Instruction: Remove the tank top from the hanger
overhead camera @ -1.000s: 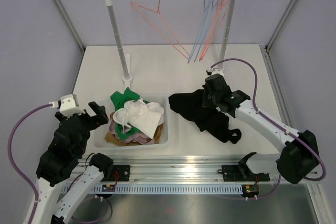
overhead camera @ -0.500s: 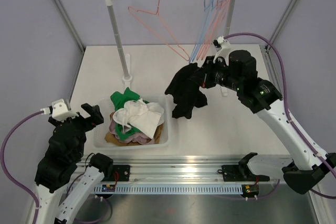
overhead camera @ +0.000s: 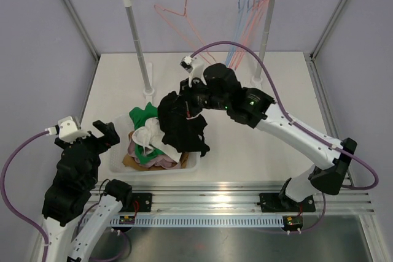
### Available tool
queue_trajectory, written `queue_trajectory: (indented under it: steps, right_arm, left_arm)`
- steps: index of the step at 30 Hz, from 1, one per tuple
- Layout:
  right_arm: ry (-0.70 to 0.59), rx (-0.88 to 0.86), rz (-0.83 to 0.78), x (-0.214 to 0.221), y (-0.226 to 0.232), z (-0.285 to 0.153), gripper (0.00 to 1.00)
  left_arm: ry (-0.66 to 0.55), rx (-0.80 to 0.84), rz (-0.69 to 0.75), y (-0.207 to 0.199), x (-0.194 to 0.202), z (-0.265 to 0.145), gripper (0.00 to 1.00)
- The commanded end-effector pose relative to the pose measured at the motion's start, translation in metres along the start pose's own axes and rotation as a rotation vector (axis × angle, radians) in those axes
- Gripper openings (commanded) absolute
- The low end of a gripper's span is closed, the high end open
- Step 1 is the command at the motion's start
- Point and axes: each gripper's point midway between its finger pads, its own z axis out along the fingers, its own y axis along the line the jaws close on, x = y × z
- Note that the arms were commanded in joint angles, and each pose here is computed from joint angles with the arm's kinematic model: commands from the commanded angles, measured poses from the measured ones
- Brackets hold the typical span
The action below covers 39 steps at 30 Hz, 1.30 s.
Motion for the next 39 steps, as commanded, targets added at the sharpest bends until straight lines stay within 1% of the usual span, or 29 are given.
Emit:
queue_trajectory:
  steps: [1, 2, 3, 4, 5, 6, 7, 9, 10, 11, 13, 14, 18, 19, 20, 21, 22, 23, 24, 26, 27, 30, 31, 33, 34, 35, 36, 37, 39]
  right_arm:
    - [-0.176, -0.012, -0.07, -0.052, 0.028, 0.006, 0.0]
    - [-0.151, 0.006, -0.085, -0.046, 0.029, 0.019, 0.0]
    - [-0.157, 0.011, -0.095, -0.052, 0.031, 0.021, 0.0]
    - [-0.2, -0.006, -0.11, -0.072, 0.043, 0.014, 0.0]
    - [-0.175, 0.007, -0.121, -0.069, 0.041, 0.025, 0.0]
    - [-0.181, 0.015, -0.128, -0.075, 0.041, 0.026, 0.0]
    - [-0.23, 0.004, -0.141, -0.097, 0.051, 0.017, 0.0]
    - [-0.207, 0.045, -0.163, -0.096, 0.042, 0.03, 0.0]
    - [-0.248, 0.032, -0.183, -0.113, 0.051, 0.022, 0.0]
    - [-0.219, 0.049, -0.185, -0.107, 0.045, 0.033, 0.0]
    - [-0.24, 0.042, -0.197, -0.118, 0.05, 0.031, 0.0]
    - [-0.229, 0.073, -0.195, -0.114, 0.042, 0.039, 0.0]
    - [-0.193, 0.069, -0.17, -0.096, 0.036, 0.052, 0.0]
    - [-0.128, 0.063, -0.146, -0.07, 0.028, 0.066, 0.0]
    - [-0.155, 0.037, -0.139, -0.073, 0.033, 0.06, 0.0]
    - [-0.144, 0.031, -0.125, -0.066, 0.031, 0.062, 0.0]
    - [-0.093, 0.027, -0.092, -0.04, 0.025, 0.065, 0.0]
    - [-0.112, 0.009, -0.076, -0.037, 0.025, 0.068, 0.0]
    - [-0.044, 0.035, -0.05, 0.0, 0.006, 0.08, 0.0]
    - [-0.042, 0.037, -0.007, 0.02, -0.003, 0.089, 0.0]
    - [0.012, 0.068, 0.006, 0.048, -0.02, 0.098, 0.0]
    - [0.093, 0.179, -0.004, 0.089, -0.059, 0.127, 0.0]
    - [0.147, 0.236, -0.027, 0.112, -0.079, 0.141, 0.0]
    - [0.177, 0.27, -0.029, 0.122, -0.094, 0.154, 0.0]
    - [0.226, 0.277, -0.016, 0.142, -0.106, 0.166, 0.0]
    - [0.244, 0.286, -0.007, 0.148, -0.112, 0.172, 0.0]
    - [0.253, 0.247, 0.002, 0.145, -0.104, 0.181, 0.0]
    - [0.347, 0.244, 0.018, 0.174, -0.111, 0.189, 0.0]
    - [0.382, 0.202, 0.028, 0.179, -0.1, 0.201, 0.0]
  left_arm:
    - [-0.041, 0.015, -0.027, -0.005, -0.01, 0.002, 0.99]
    - [-0.043, 0.018, -0.028, -0.006, -0.011, 0.002, 0.99]
    - [-0.042, 0.017, -0.028, -0.006, -0.01, 0.003, 0.99]
    - [-0.043, 0.016, -0.027, -0.005, -0.011, 0.002, 0.99]
    - [-0.046, 0.017, -0.03, -0.005, -0.011, 0.002, 0.99]
    - [-0.047, 0.018, -0.031, -0.005, -0.011, 0.001, 0.99]
    - [-0.049, 0.015, -0.032, -0.004, -0.011, 0.001, 0.99]
    - [-0.054, 0.017, -0.036, -0.004, -0.012, 0.0, 0.99]
    - [-0.055, 0.018, -0.038, -0.004, -0.012, 0.0, 0.99]
    - [-0.056, 0.018, -0.039, -0.004, -0.012, 0.0, 0.99]
    - [-0.056, 0.022, -0.039, -0.004, -0.012, -0.001, 0.99]
    - [-0.057, 0.024, -0.04, -0.004, -0.012, -0.001, 0.99]
    - [-0.059, 0.026, -0.042, -0.004, -0.012, -0.002, 0.99]
    - [-0.062, 0.027, -0.043, -0.004, -0.012, -0.002, 0.99]
    - [-0.064, 0.028, -0.045, -0.004, -0.012, -0.002, 0.99]
    - [-0.069, 0.027, -0.048, -0.003, -0.013, -0.004, 0.99]
    - [-0.072, 0.026, -0.049, -0.002, -0.014, -0.004, 0.99]
    - [-0.076, 0.023, -0.054, -0.001, -0.014, -0.005, 0.99]
    - [-0.088, 0.011, -0.06, 0.002, -0.017, -0.006, 0.99]
    - [-0.1, -0.003, -0.077, 0.006, -0.019, -0.009, 0.99]
    - [-0.109, -0.02, -0.085, 0.01, -0.02, -0.01, 0.99]
    - [-0.123, -0.026, -0.098, 0.012, -0.022, -0.012, 0.99]
    - [-0.121, -0.025, -0.097, 0.012, -0.021, -0.012, 0.99]
    - [-0.114, -0.028, -0.092, 0.012, -0.02, -0.011, 0.99]
    - [-0.108, -0.029, -0.086, 0.012, -0.019, -0.01, 0.99]
    - [-0.104, -0.027, -0.084, 0.011, -0.019, -0.009, 0.99]
    - [-0.102, -0.023, -0.083, 0.01, -0.019, -0.009, 0.99]
    - [-0.101, -0.022, -0.08, 0.009, -0.018, -0.009, 0.99]
    - [-0.098, -0.023, -0.078, 0.009, -0.018, -0.008, 0.99]
